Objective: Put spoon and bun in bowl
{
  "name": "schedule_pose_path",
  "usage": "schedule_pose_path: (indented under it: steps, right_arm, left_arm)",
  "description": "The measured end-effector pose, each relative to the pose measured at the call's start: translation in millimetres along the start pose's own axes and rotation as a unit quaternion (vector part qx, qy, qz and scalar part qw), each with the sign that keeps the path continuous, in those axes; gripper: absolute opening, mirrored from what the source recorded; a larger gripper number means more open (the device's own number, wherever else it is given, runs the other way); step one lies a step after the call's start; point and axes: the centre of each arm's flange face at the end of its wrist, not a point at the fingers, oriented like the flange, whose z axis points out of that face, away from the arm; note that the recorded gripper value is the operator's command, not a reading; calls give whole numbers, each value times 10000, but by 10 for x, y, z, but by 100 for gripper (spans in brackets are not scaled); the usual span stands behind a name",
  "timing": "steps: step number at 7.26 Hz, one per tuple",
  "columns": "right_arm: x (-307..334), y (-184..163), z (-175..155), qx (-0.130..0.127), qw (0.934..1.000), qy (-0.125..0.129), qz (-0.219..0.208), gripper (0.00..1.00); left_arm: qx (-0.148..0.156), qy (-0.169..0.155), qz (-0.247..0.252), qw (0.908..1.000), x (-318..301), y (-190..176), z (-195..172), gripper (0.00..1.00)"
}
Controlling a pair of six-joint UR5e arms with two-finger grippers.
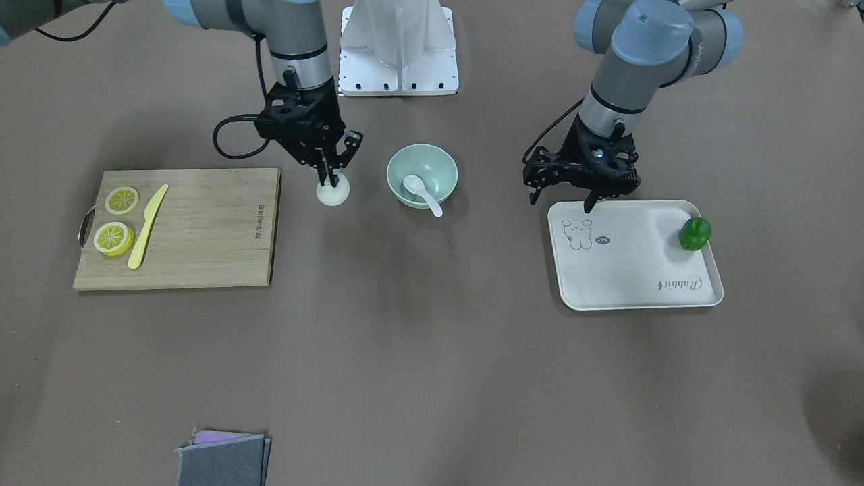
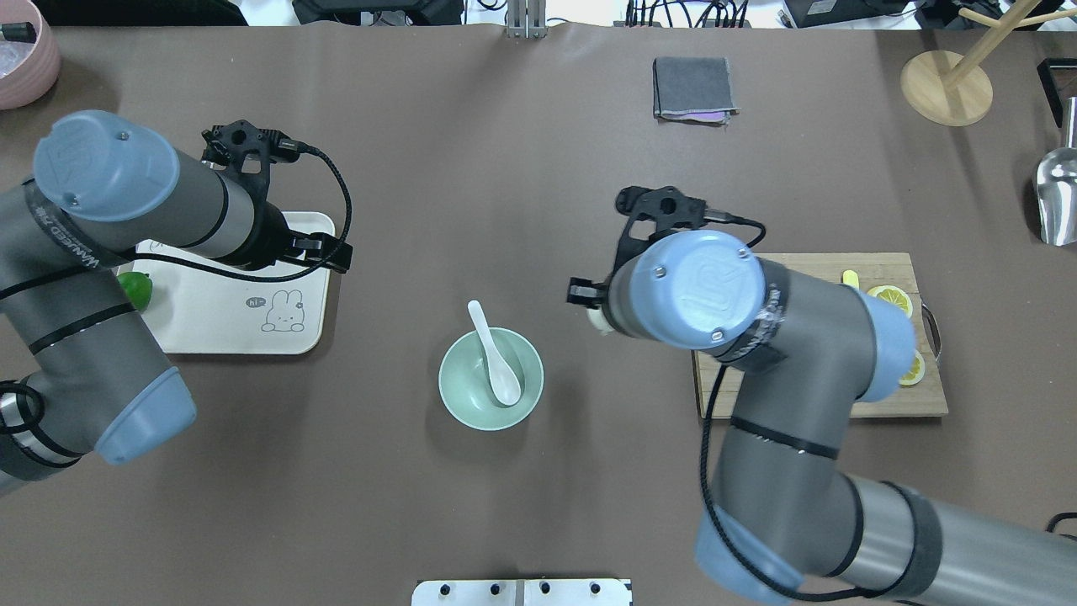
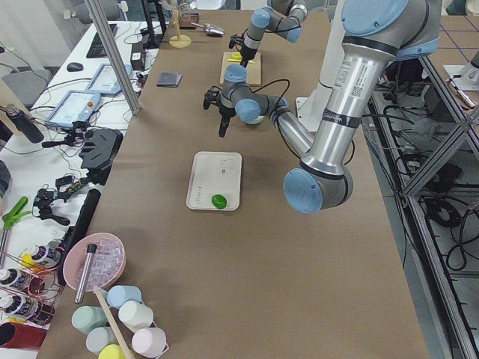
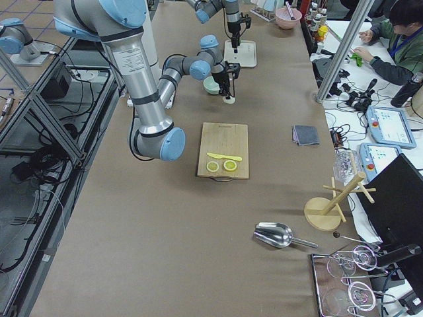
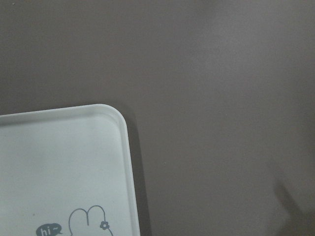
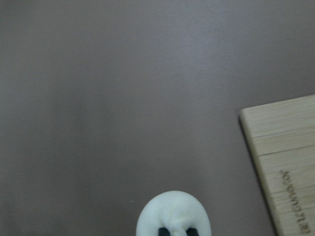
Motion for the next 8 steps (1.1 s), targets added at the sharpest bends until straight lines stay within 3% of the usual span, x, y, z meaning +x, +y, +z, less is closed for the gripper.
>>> schedule_pose_path:
  steps: [2,3,4,5,8]
  right_arm:
    - [-544,445,-95,-130,9994,-258,-205,0]
    - [-748,597,-93,-171,9989,-320,-283,15]
    - [-868,691,-90,-206,9984,-406,-326,68]
    - [-936,746,-90,-228,9978,-532,-338,99]
    - [-978,685,-88,-211,9966,-737,-310,100]
  left_arm:
    - [-77,29,-7,10000,7,15,23,98]
    - [-109,31,-12,9999,8,16,43,98]
    - [-138,18,-19,9999,14,7,82,98]
    - [-155,5,-24,9999,26,-11,117,98]
    - [-161,9,-20,9999,46,-30,131,98]
